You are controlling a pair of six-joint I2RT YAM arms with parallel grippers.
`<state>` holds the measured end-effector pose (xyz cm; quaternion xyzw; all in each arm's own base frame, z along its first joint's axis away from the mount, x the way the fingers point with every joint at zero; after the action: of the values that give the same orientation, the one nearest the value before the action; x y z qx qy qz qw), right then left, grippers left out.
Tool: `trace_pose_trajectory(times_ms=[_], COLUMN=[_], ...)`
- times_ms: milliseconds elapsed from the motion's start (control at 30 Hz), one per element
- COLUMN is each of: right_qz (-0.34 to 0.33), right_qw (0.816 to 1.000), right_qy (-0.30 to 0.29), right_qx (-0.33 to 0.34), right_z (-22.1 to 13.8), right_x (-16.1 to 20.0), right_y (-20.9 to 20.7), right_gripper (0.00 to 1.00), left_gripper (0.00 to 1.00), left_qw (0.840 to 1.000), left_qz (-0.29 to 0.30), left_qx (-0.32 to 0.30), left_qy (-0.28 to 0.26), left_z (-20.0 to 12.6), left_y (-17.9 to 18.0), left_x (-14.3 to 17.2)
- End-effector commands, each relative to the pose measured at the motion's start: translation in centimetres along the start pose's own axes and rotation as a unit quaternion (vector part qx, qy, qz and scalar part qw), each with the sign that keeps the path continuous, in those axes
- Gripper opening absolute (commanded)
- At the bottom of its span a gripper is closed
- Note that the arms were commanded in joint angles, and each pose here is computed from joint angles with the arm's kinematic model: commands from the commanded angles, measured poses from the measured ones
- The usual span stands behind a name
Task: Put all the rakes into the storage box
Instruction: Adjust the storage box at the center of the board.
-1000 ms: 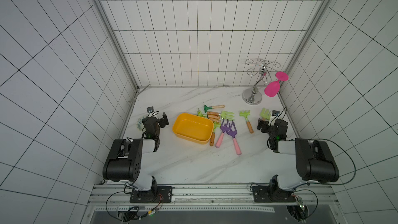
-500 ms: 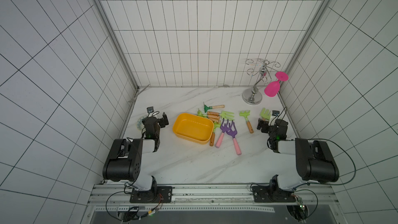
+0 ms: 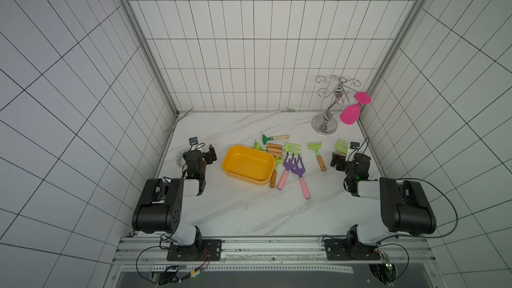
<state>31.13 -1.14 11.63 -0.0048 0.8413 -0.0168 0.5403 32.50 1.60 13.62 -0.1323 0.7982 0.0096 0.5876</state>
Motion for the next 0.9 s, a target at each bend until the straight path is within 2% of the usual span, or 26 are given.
trace_pose_trajectory(times_ms=[0,67,133,300,367,433,533,600,667,767,867], right_qz=[0.005,0.018,0.029,0.058,0.058,0.052,0.049,0.053,0.057,0.053,0.049], right_qw=[1.0,0.999,0.998,0.996,0.994,0.992,0.983,0.976,0.966,0.956,0.949], right_qy=[-0.03,-0.028,0.007,0.062,0.091,0.115,0.166,0.203,0.237,0.265,0.274], right_qx=[0.002,0.037,0.058,0.004,-0.015,-0.028,-0.058,-0.064,-0.084,-0.119,-0.15], right_z=[0.2,-0.2,-0.6,-1.3,-1.9,-2.4,-3.0,-3.1,-3.3,-3.9,-5.0], right_x=[-1.5,-2.5,-4.1,-8.1,-8.9,-9.3,-9.6,-9.6,-9.5,-9.6,-9.8], right_y=[-0.4,-1.0,-1.4,0.1,1.4,2.6,4.8,6.0,7.3,9.2,10.8], right_gripper=[0.99,0.99,0.99,0.99,0.98,0.98,0.98,0.98,0.98,0.98,0.98], left_gripper=[0.99,0.99,0.99,0.99,0.99,0.99,0.99,0.99,0.98,0.98,0.98], left_qw=[1.0,0.999,0.999,0.997,0.995,0.989,0.964,0.94,0.908,0.877,0.862], left_qz=[-0.001,-0.008,0.002,-0.002,-0.03,-0.072,-0.145,-0.185,-0.24,-0.288,-0.317], left_qx=[-0.003,-0.025,-0.03,-0.072,-0.084,-0.094,-0.095,-0.102,-0.1,-0.101,-0.095], left_qy=[-0.014,-0.036,-0.016,0.024,0.04,0.093,0.201,0.269,0.329,0.372,0.383], left_z=[0.2,0.1,-0.1,-2.7,-4.5,-6.5,-9.8,-11.6,-13.1,-15.1,-16.9], left_y=[-0.1,0.0,-0.6,-2.9,-4.0,-4.8,-6.0,-6.6,-7.3,-8.8,-10.8], left_x=[-0.6,-2.0,-3.7,-8.8,-10.7,-11.8,-11.4,-9.9,-8.0,-5.9,-4.7])
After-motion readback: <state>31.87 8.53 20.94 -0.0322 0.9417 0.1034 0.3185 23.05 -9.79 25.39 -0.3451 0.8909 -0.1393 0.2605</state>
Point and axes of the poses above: each gripper's point midway between its finger pads, its own z axis out along the fingers, its own y axis along the line the jaws close on, x = y × z, the point moved 9 cm from there along -z, back along the fingers, and after that the axes turned 4 degrees about -z, right-handed, at the moved point
